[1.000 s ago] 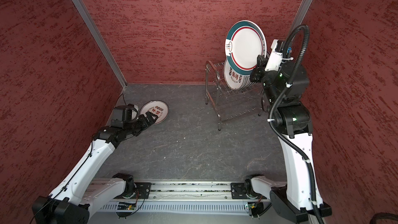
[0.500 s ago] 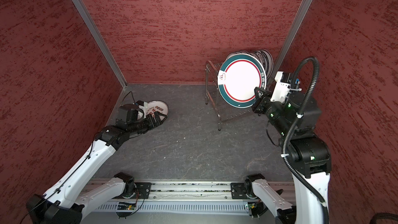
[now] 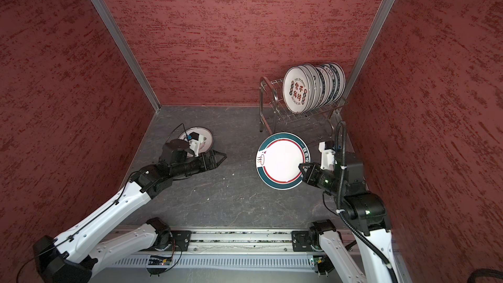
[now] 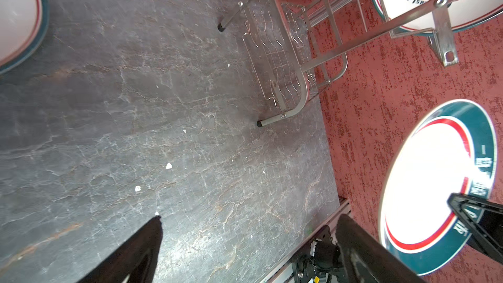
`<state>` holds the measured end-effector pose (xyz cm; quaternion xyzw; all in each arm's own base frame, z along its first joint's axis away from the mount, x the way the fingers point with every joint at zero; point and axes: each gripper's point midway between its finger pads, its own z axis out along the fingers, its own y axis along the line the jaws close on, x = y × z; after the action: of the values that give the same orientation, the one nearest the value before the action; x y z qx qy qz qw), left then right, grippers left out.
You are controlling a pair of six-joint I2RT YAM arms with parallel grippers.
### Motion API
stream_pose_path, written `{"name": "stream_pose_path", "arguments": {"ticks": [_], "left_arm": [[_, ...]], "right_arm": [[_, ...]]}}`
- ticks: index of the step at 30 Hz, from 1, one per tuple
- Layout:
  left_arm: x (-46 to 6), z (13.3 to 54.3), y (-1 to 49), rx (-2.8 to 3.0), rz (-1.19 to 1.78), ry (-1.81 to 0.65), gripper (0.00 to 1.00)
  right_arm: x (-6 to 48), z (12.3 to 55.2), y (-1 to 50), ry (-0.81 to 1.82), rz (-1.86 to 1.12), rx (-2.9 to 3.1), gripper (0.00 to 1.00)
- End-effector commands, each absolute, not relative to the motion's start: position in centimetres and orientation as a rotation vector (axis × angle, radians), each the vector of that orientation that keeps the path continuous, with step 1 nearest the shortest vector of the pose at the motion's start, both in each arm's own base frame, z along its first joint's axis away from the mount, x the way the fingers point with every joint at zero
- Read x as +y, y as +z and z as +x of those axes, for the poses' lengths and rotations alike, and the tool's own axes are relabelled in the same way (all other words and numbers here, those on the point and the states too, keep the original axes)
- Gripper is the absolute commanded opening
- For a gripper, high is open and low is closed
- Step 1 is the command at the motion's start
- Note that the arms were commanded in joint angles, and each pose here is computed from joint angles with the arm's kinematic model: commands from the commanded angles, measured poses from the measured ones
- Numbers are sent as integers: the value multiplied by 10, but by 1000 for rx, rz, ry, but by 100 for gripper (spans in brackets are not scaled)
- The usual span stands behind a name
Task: Unload the plates from the dish rack
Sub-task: Place the plate on the plate.
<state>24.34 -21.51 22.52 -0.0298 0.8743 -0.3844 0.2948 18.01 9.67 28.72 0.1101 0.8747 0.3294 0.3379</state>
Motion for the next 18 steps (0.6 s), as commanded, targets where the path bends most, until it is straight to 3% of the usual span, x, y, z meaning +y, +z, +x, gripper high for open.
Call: {"name": "stream_pose_path", "arguments": {"ticks": [1, 18], "left_arm": [[-236, 242, 228, 2283, -48, -1119, 99], [-289, 242, 199, 2325, 13, -1280, 96]], "right_arm": [[122, 184, 292, 1086, 252, 2225, 0], [152, 210, 226, 1377, 323, 2246, 0]]}}
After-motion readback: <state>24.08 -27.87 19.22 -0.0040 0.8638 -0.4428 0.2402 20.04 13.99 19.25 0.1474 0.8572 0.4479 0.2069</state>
